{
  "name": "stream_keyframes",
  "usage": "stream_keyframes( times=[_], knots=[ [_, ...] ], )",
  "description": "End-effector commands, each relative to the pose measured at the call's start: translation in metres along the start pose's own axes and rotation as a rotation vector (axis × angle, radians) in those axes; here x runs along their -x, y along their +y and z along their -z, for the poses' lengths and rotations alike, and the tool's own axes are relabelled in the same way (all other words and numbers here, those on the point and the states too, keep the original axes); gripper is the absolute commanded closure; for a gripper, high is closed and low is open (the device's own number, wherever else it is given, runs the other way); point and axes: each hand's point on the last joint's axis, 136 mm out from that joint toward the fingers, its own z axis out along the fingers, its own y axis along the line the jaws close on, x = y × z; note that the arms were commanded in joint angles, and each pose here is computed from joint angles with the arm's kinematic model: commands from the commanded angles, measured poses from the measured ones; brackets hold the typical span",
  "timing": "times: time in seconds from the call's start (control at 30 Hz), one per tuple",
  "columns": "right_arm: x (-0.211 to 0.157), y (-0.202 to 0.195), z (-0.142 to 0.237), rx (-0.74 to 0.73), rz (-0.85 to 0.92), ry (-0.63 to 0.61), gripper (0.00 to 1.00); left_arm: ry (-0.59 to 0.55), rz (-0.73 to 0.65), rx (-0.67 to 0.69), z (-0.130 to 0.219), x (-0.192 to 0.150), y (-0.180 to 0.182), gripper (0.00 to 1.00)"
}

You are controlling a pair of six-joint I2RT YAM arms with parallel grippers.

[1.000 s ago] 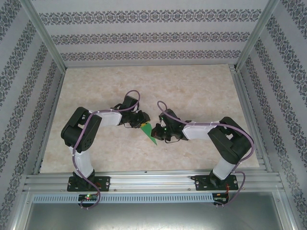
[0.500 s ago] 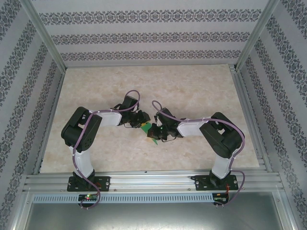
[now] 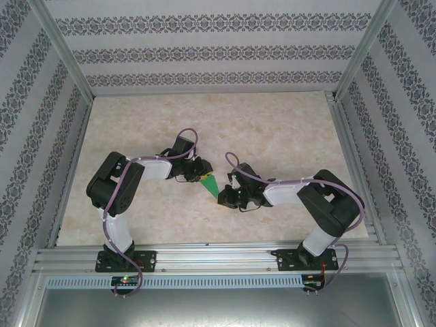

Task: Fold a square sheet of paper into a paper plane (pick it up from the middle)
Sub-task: Fold the wing for the fifth time at the center of the table.

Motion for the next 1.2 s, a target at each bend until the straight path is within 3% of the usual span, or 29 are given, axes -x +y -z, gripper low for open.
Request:
stream_keyframes(
  times=[0.0,0.1,0.33,0.73,1.0,1.17],
  knots=[
    [-0.042,-0.058,0.007,-0.184,-0.075,0.094,0.92,-0.009,0.089,0.178,-0.004,-0.002,0.064,0.72],
    [-0.039,-0.052,0.015,-0.146,-0.071,0.08,0.92,-0.007,0.084,0.173,-0.005,-0.001,0.062,0.71],
    [0.001,0.033,0.041,0.086,0.041,-0.054,0.9,0.002,0.081,0.157,-0.005,-0.002,0.057,0.71],
    [0.063,0.062,-0.001,0.153,-0.018,-0.055,0.91,0.009,0.068,0.128,-0.002,-0.004,0.05,0.7],
    [0.039,0.007,-0.027,0.029,-0.089,0.029,0.92,0.009,0.062,0.115,-0.002,-0.003,0.046,0.69],
    [0.015,-0.03,-0.028,-0.065,-0.106,0.075,0.98,0.005,0.023,0.108,0.004,0.001,0.045,0.69]
  ],
)
